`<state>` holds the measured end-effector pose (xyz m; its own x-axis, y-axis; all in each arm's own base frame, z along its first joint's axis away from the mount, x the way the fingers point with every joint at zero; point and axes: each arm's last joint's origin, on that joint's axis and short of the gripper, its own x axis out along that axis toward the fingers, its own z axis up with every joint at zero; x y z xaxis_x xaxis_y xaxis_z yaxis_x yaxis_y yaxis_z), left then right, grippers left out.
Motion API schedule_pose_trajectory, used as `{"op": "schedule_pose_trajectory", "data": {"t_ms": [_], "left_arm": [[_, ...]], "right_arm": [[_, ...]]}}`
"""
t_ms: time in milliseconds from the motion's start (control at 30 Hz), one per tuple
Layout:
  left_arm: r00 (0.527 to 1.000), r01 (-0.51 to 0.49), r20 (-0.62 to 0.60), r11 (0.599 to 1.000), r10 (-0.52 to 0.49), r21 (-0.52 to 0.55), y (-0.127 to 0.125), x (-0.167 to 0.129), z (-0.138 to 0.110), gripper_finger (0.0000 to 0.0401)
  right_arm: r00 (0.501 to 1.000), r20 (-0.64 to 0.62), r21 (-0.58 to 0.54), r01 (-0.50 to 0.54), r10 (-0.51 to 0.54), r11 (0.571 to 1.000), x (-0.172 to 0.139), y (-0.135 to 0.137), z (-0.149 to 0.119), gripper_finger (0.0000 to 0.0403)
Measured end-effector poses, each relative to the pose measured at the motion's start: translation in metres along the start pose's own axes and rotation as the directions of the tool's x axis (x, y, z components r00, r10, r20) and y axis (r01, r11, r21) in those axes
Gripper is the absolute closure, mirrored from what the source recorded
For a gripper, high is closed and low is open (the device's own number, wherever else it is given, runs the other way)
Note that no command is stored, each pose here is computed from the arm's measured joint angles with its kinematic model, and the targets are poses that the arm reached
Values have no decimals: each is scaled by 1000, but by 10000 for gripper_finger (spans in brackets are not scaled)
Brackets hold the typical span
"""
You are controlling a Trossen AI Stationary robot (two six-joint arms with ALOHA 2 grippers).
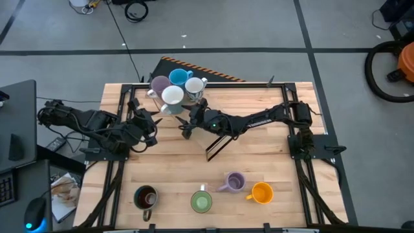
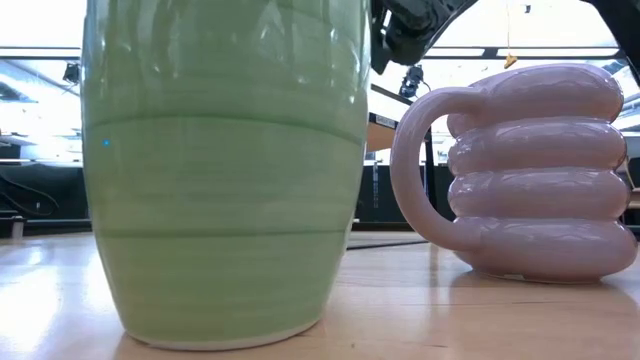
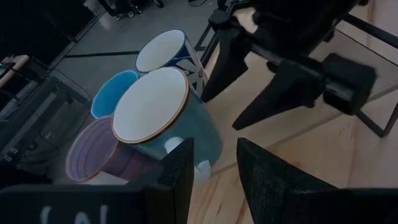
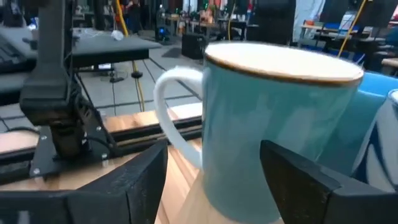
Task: Place coffee mugs
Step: Adjust the mugs on the shelf
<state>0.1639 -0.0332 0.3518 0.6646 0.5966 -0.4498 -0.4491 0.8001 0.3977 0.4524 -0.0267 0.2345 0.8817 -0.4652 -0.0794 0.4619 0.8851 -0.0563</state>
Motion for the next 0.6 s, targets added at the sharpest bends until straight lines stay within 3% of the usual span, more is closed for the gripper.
{"op": "schedule_pose_trajectory", "data": {"t_ms": [600], "left_arm": [[999, 27, -17, 999, -28, -24, -1, 0, -1, 274]], "right_arm": [[1000, -25, -39, -6, 5, 999, 6, -8, -7, 148]]}}
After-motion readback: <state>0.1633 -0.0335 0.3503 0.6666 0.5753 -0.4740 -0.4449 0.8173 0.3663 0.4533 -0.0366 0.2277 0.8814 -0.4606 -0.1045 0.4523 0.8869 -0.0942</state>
